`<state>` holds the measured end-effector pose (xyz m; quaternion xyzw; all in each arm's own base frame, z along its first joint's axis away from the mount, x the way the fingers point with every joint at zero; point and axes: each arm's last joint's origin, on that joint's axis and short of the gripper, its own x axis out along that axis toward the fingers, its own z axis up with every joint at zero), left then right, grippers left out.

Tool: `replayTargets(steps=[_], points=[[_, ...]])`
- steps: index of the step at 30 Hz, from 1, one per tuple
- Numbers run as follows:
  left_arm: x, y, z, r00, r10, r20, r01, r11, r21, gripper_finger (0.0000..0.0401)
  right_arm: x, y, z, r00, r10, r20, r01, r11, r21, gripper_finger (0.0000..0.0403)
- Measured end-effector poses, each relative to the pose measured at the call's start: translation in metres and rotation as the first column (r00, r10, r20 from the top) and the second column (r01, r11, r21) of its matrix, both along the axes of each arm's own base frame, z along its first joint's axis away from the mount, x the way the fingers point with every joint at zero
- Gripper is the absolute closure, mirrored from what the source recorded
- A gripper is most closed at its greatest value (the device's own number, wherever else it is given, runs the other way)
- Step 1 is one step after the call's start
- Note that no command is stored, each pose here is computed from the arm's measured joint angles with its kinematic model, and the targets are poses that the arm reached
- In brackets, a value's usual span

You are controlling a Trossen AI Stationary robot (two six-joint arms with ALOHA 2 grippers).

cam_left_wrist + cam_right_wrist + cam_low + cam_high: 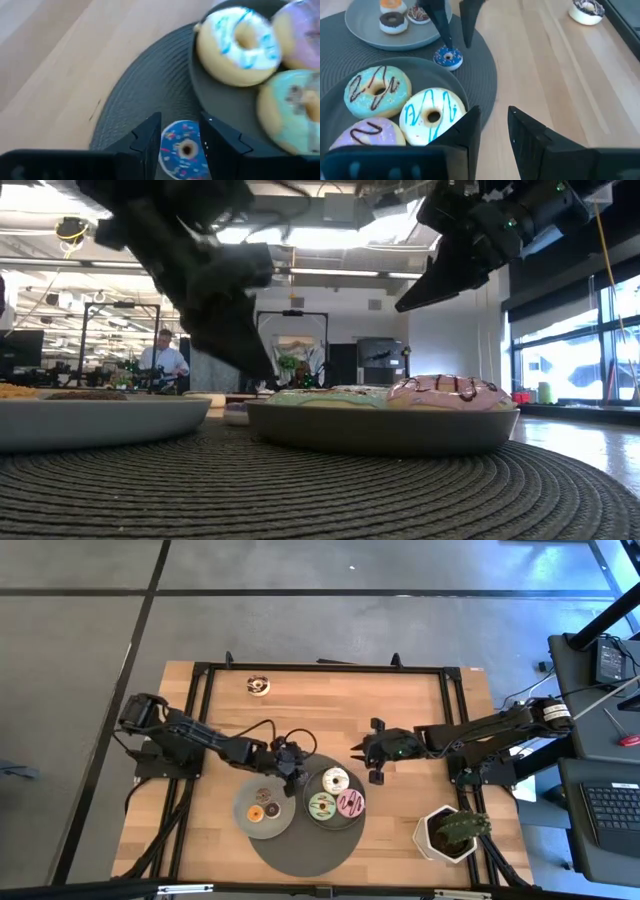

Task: Pick & Place donuts
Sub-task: Put the small blue donut on the gray plate

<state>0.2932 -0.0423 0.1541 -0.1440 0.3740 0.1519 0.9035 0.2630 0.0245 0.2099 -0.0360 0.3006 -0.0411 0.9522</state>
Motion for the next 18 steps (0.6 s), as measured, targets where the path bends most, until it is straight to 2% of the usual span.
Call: replayTargets(steps=[6, 12, 18], points=[[0.003, 0.005, -0.012, 0.998, -0.041, -0.053, 0.037, 0.997, -0.064, 0.0274, 0.000, 0.000, 0.000, 1.000, 0.002, 0.000, -0.002, 1.000, -0.003, 0.0302], [-0.002, 0.006, -0.017, 0.991, -0.055, -0.122, 0.049, 0.998, -0.048, 0.0274, 0.000, 0.000, 0.000, 1.000, 0.016, -0.001, -0.016, 1.000, -0.022, 0.0302], [-0.002, 0.006, -0.018, 0.990, -0.058, -0.129, 0.054, 0.998, -0.040, 0.0274, 0.000, 0.000, 0.000, 1.000, 0.017, -0.002, -0.017, 1.000, -0.024, 0.0302]])
